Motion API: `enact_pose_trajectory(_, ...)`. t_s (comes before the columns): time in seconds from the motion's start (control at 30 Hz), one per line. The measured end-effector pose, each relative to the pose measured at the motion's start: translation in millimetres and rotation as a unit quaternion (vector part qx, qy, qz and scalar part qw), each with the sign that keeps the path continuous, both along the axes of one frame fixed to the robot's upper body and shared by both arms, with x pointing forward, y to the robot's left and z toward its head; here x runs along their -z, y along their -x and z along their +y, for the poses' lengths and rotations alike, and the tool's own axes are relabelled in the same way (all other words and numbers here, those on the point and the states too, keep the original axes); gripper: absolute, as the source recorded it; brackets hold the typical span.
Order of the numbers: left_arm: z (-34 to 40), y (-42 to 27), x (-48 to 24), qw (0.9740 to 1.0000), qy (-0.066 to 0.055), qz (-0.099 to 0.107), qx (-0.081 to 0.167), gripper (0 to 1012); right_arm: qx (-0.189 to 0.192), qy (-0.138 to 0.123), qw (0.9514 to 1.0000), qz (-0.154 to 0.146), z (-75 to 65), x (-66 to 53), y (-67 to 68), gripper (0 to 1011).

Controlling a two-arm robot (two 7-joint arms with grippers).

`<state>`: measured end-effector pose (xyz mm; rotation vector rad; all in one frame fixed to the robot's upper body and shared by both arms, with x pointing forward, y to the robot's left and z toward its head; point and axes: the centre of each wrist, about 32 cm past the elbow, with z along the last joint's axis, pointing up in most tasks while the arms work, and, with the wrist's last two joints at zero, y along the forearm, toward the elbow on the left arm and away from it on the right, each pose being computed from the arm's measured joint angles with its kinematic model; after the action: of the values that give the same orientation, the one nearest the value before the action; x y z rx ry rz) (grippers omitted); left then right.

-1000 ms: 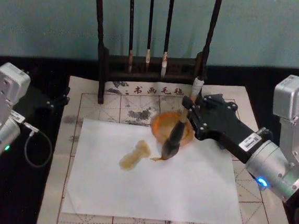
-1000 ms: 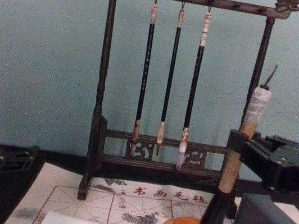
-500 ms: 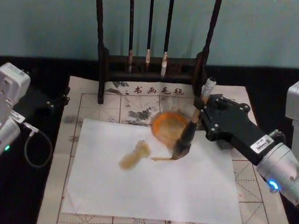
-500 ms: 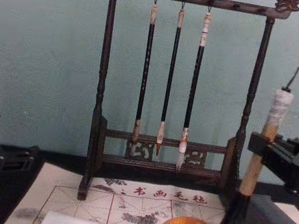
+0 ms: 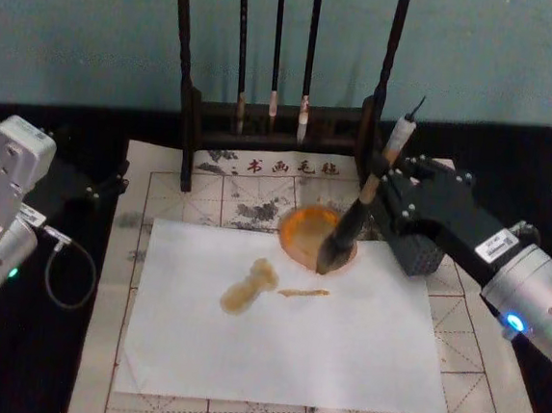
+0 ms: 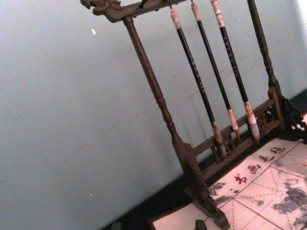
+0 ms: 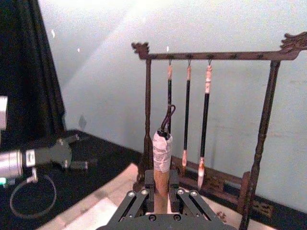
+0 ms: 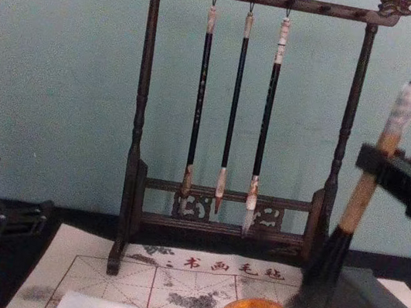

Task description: Pick up the brush from the inkstone, write on the paper, then place the brush back to its original position.

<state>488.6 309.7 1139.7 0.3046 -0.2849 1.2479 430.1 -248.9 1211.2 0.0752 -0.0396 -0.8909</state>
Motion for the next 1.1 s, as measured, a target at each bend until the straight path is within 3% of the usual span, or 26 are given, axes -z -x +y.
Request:
enact_pose_trajectory(0.2, 0.0, 0.0, 0.0, 1.0000, 0.000, 0.000, 0.000, 1001, 0.016, -0.044, 0.9986, 0.024, 2.1, -5.0, -9.6, 198)
enact_pose_trajectory(0.43, 0.0, 0.0, 0.0, 1.0000, 0.000, 0.000, 0.000, 1001, 0.042, -0.100, 0.9916, 0.070, -1.9, -8.8, -24.9, 199)
enact_pose_trajectory(0.67, 0.0, 0.0, 0.0, 1.0000, 0.000, 0.000, 0.000, 1001, 0.070, -0.157, 0.9771, 0.125, -12.9, -10.3, -44.5, 198)
enact_pose_trajectory(0.7, 0.0, 0.0, 0.0, 1.0000, 0.000, 0.000, 0.000, 1001, 0.070, -0.157, 0.9771, 0.125, -12.9, -10.3, -44.5, 198)
enact_pose_trajectory(0.9, 0.0, 0.0, 0.0, 1.0000, 0.000, 0.000, 0.000, 1001, 0.087, -0.193, 0.9633, 0.165, -21.7, -8.8, -58.7, 198)
enact_pose_trajectory(1.1, 0.0, 0.0, 0.0, 1.0000, 0.000, 0.000, 0.000, 1001, 0.113, -0.234, 0.9435, 0.205, -25.5, -5.4, -70.8, 198)
